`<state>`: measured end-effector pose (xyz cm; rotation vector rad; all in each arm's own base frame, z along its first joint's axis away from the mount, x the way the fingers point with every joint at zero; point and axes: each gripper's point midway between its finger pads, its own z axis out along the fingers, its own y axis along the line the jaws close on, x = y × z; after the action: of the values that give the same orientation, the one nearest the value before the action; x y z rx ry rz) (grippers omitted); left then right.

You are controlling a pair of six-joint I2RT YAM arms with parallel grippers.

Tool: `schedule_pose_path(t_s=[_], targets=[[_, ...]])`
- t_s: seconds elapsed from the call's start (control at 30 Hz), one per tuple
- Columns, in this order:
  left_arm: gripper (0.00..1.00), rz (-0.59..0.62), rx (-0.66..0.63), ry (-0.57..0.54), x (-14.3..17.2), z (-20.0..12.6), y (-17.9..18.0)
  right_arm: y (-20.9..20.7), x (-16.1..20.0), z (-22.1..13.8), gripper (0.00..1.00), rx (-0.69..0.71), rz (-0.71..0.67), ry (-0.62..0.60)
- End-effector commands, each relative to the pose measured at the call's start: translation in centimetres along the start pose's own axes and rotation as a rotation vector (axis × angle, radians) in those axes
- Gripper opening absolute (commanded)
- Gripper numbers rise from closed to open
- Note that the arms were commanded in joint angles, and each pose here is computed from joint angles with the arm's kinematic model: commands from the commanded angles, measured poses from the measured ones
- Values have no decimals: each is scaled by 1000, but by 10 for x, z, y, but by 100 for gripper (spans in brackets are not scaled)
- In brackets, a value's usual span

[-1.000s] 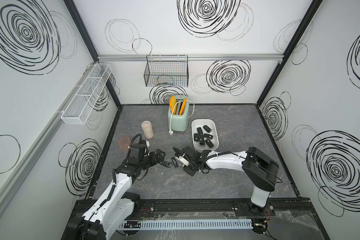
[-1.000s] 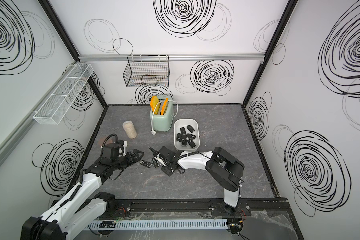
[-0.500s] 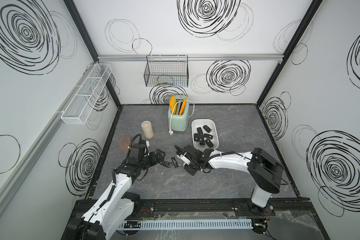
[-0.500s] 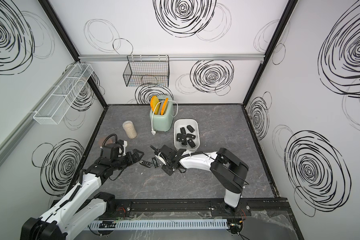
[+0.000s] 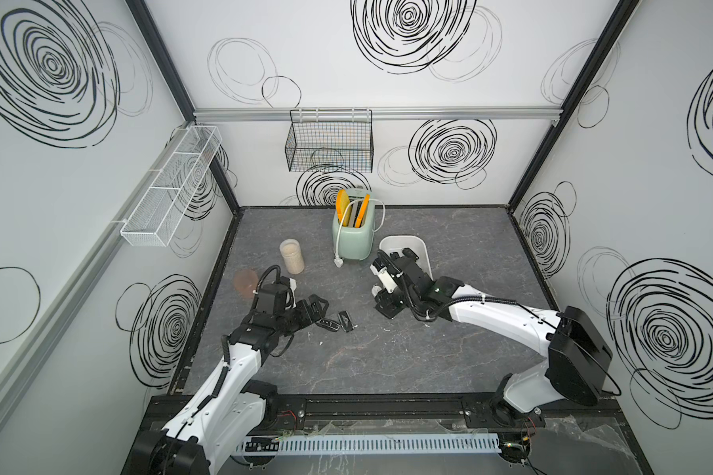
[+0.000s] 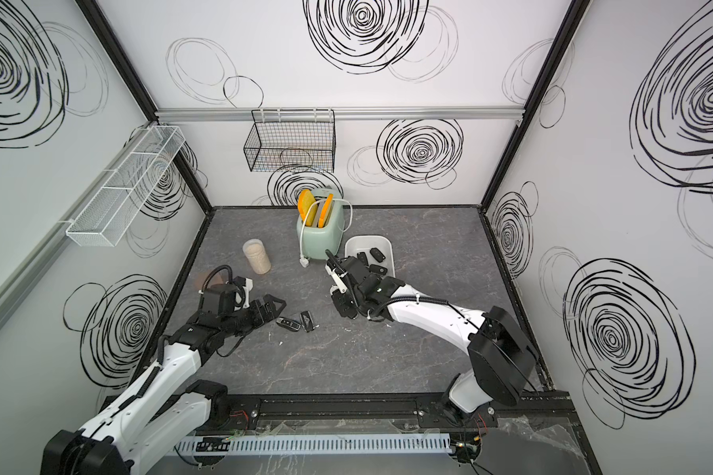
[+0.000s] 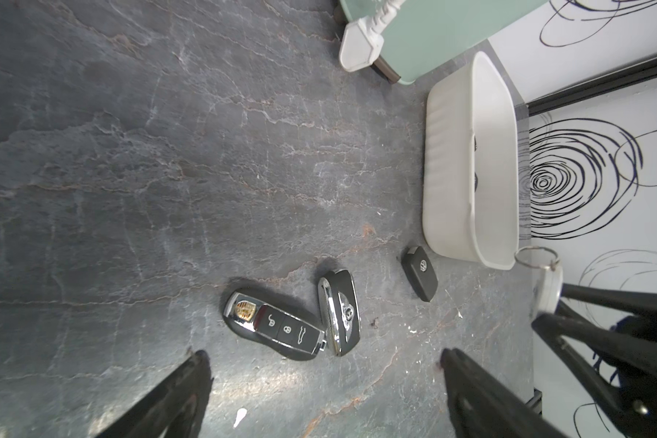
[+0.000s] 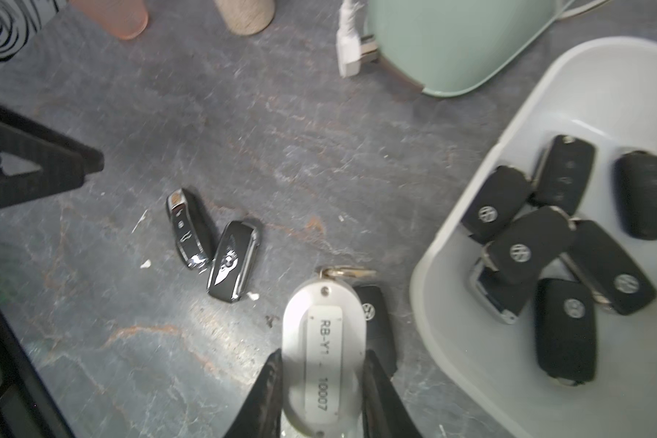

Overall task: Place the car key into the storage box
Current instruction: Place the car key in the storage box.

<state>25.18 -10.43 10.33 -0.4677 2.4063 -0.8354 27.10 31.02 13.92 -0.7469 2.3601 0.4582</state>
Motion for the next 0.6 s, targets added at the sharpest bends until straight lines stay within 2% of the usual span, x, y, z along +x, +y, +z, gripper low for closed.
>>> schedule_pose_path(t_s=[0.0,0.2,0.57], targets=[[98,-14,46,-22,-7,3,-8,-31,-20,-7,30,100,87,-78],[98,-14,61,-12,-8,6,-17,-86,-35,1,31,246,160,-107],[98,12,80,-1,-2,9,-34,-154,-48,42,30,356,197,-61]])
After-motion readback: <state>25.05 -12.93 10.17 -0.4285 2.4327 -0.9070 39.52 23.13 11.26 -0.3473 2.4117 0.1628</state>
